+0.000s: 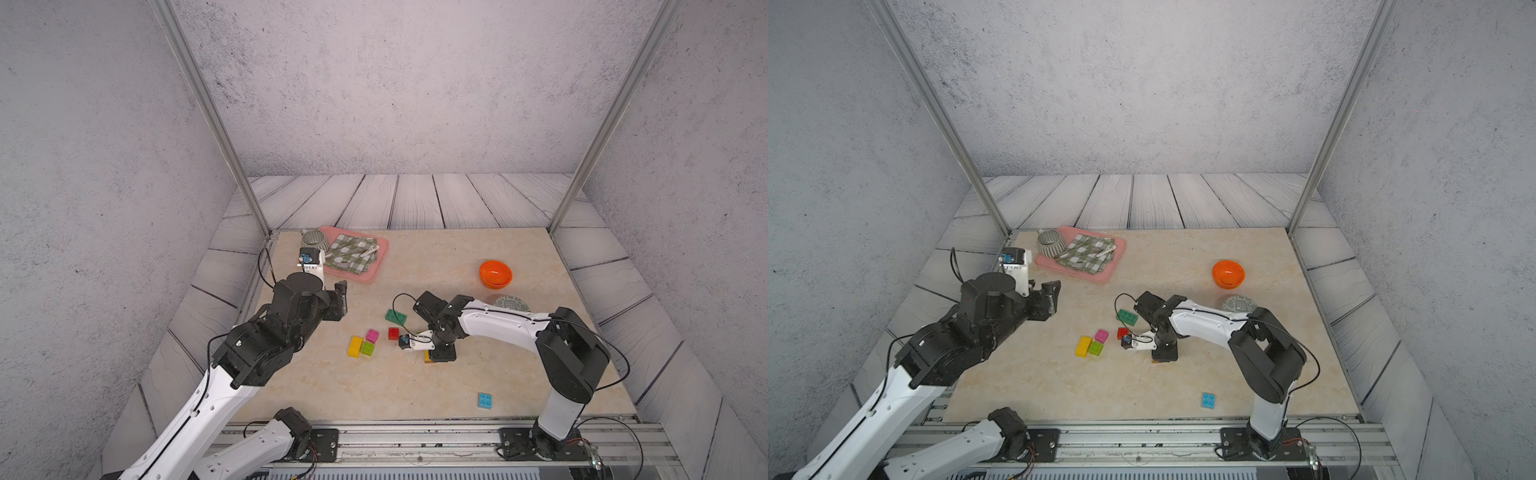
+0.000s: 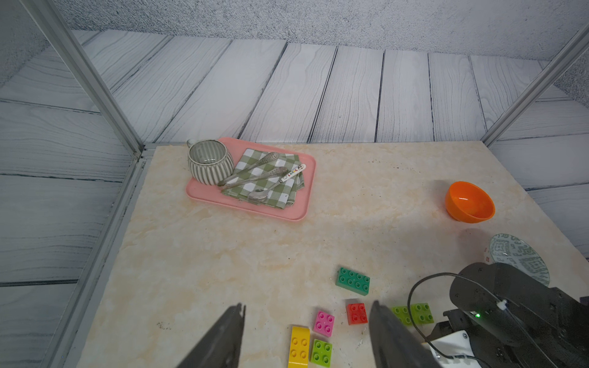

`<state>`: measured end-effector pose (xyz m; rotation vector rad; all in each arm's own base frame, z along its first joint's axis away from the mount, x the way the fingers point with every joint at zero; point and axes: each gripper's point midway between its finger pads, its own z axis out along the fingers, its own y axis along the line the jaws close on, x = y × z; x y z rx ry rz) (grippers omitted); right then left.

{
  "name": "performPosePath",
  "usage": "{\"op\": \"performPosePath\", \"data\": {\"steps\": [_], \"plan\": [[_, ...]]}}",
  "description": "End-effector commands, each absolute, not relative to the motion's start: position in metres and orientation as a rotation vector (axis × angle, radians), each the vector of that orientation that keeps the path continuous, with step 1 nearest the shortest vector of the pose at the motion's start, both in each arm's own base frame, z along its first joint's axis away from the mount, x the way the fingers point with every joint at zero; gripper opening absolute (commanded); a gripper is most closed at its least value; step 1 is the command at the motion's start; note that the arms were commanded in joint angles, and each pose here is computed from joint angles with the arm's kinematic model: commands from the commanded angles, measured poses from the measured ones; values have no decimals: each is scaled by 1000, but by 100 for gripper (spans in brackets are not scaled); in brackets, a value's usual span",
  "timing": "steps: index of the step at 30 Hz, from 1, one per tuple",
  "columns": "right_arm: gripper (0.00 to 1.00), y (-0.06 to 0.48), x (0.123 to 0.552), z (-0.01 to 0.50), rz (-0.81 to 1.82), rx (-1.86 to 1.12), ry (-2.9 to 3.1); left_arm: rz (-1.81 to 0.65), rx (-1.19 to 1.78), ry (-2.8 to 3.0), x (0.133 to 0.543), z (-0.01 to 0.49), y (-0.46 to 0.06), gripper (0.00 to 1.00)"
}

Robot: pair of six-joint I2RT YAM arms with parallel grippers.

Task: Assemble the letter s with lego
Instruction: Assemble the lego brick with the lego brick.

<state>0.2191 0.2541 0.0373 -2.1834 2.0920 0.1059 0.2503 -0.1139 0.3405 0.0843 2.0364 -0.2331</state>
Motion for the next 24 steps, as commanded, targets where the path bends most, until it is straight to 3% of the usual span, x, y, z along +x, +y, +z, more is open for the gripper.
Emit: {"op": "performPosePath", "data": {"steps": [1, 5, 11, 24], "plan": [[24, 238, 217, 33, 49, -2208, 2160, -240, 71, 2034, 251, 346, -112, 67], [26, 237, 218, 35, 51, -2200, 2159, -239, 70, 2033, 251, 346, -112, 67], [38, 236, 217, 36, 52, -2192, 2157, -240, 67, 2034, 250, 345, -112, 67], [49, 237, 219, 43, 52, -2164, 2148, -237, 63, 2030, 249, 346, -110, 67]]}}
